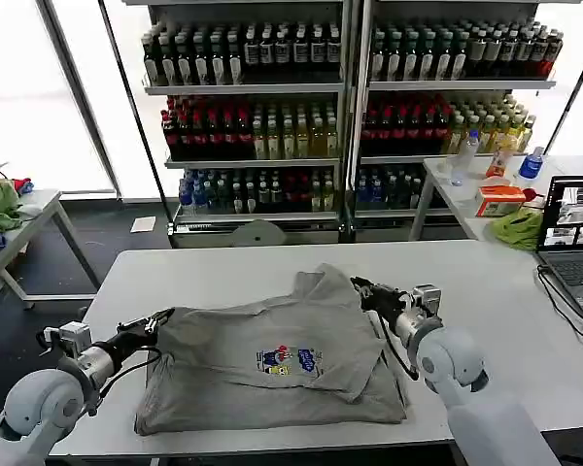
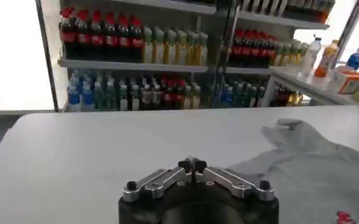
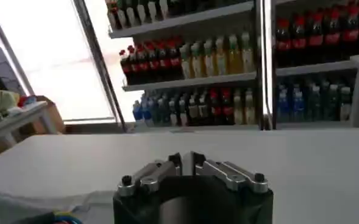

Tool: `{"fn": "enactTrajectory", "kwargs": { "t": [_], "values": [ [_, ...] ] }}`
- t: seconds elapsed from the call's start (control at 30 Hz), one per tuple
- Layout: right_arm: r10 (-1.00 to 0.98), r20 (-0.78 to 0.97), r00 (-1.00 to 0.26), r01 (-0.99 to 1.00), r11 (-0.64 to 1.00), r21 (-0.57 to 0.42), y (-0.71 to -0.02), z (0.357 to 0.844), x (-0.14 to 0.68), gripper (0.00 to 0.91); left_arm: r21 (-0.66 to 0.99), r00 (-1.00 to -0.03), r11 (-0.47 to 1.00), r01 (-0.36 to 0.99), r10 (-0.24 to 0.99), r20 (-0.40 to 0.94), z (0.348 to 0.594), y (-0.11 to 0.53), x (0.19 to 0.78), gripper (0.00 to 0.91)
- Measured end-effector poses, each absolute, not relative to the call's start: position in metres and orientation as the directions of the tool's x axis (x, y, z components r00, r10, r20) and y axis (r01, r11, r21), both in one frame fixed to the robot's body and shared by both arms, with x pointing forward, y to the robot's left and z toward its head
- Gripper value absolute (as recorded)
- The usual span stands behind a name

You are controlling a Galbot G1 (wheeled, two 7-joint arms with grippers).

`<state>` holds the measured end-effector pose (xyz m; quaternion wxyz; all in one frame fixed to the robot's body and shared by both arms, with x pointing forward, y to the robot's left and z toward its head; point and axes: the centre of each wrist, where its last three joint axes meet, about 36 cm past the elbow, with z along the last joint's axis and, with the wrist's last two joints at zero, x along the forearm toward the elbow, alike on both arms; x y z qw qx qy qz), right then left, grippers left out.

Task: Fold and organize the clothes.

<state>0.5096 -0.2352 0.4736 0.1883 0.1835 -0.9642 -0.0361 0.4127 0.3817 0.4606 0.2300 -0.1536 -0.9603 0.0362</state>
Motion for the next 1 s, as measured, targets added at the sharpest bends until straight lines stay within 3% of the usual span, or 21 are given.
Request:
{"fn": "enactTrajectory", "kwargs": {
  "t": [0.7, 0.77, 0.8, 0.97, 1.0],
  "values": [
    [-0.355, 0.494, -0.794, -0.344, 0.932, 0.116, -0.224, 0.44, 0.627, 0.907, -0.137, -0.839, 0.95, 0.279, 0.311, 0.446, 0.456, 0.389, 0.415, 0.0],
    [-0.357, 0.505, -0.786, -0.345, 0.931, 0.122, -0.222, 0.436, 0.63, 0.796, -0.138, -0.837, 0.95, 0.281, 0.313, 0.448, 0.455, 0.389, 0.415, 0.0],
    [-0.359, 0.513, -0.78, -0.346, 0.93, 0.125, -0.219, 0.432, 0.632, 0.695, -0.138, -0.837, 0.95, 0.282, 0.314, 0.449, 0.455, 0.389, 0.415, 0.0],
    [-0.363, 0.541, -0.758, -0.345, 0.928, 0.139, -0.21, 0.418, 0.636, 0.494, -0.136, -0.835, 0.949, 0.284, 0.315, 0.451, 0.456, 0.389, 0.416, 0.0],
    [-0.365, 0.546, -0.754, -0.345, 0.928, 0.143, -0.209, 0.416, 0.637, 0.393, -0.136, -0.834, 0.949, 0.286, 0.316, 0.452, 0.456, 0.39, 0.416, 0.0]
  ]
}}
